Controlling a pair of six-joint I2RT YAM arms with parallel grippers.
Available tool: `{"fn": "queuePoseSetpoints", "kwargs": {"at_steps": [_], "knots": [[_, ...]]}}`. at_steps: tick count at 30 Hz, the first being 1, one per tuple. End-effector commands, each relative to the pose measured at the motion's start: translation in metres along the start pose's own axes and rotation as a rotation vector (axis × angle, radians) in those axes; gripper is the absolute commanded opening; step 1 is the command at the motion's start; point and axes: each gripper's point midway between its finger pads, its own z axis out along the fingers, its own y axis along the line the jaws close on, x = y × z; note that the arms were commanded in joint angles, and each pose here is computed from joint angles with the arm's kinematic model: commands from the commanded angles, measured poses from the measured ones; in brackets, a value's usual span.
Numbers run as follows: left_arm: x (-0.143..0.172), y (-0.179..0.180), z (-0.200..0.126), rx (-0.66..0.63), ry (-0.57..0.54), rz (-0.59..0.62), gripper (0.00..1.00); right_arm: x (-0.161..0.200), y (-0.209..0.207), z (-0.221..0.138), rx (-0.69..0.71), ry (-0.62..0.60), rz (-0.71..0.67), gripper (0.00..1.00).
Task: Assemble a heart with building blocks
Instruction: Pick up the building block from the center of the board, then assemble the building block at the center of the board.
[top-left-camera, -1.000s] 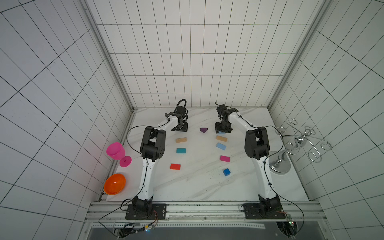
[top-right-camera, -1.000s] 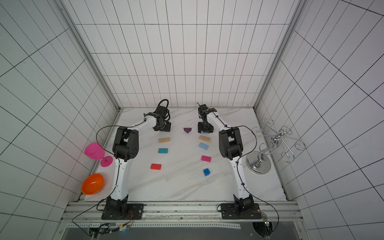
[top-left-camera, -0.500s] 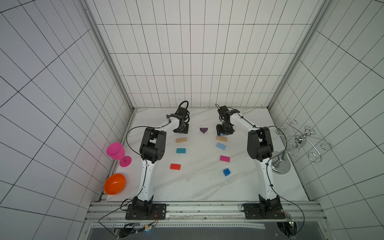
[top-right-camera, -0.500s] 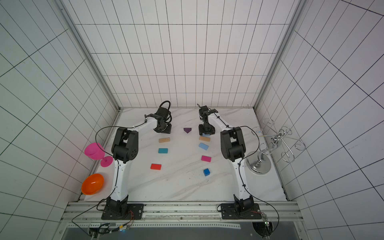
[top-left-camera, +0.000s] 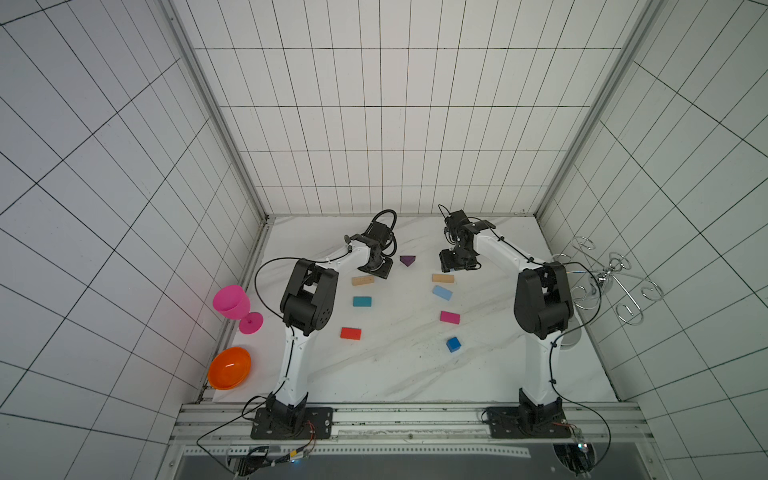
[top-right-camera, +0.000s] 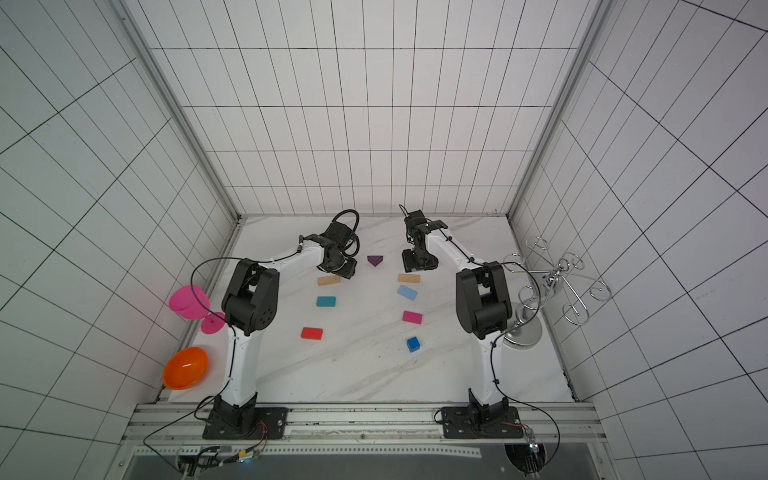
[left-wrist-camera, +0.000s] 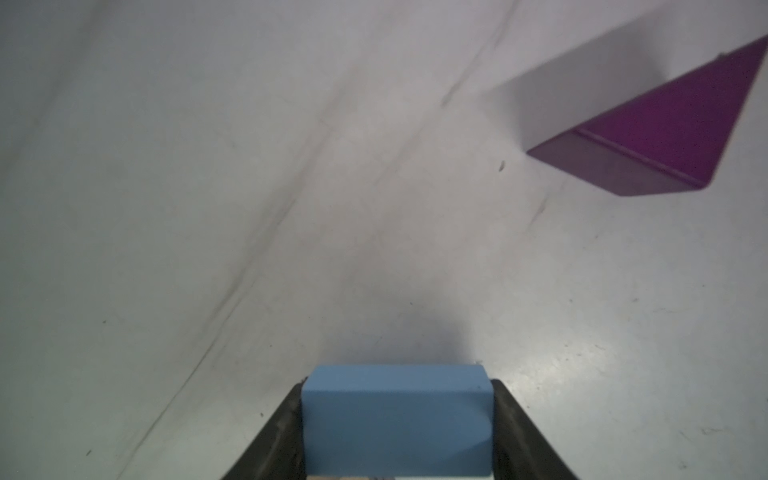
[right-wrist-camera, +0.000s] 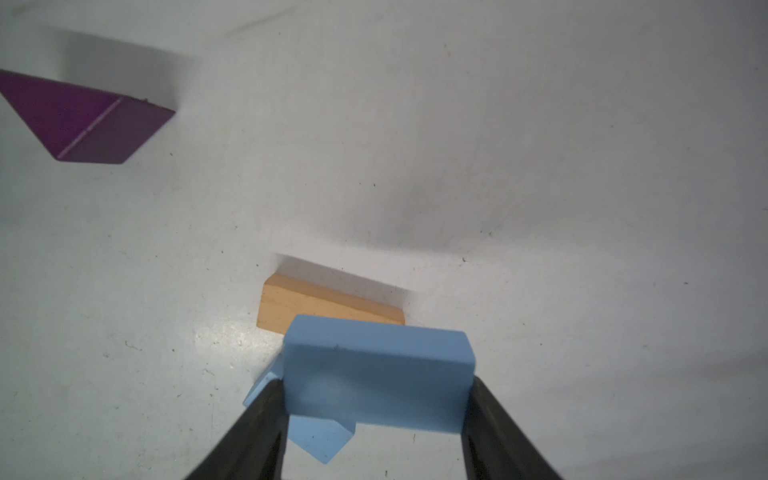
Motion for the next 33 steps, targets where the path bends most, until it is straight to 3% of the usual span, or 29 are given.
{"fn": "queuePoseSetpoints", "kwargs": {"at_steps": [1,10,33], "knots": [[-0.018,-0.017,0.001,0.026,-0.046,0.095,0.37,0.007,-0.004,-0.003,0.005,-0.007,-0.008,0.41],[-0.024,-0.040,0.018,0.030,-0.043,0.172,0.35,0.013,-0.004,-0.002,-0.001,-0.005,0.003,0.40],[-0.028,-0.043,0.040,0.078,-0.031,0.164,0.36,0.020,0.000,0.011,-0.017,0.029,0.019,0.42]]}}
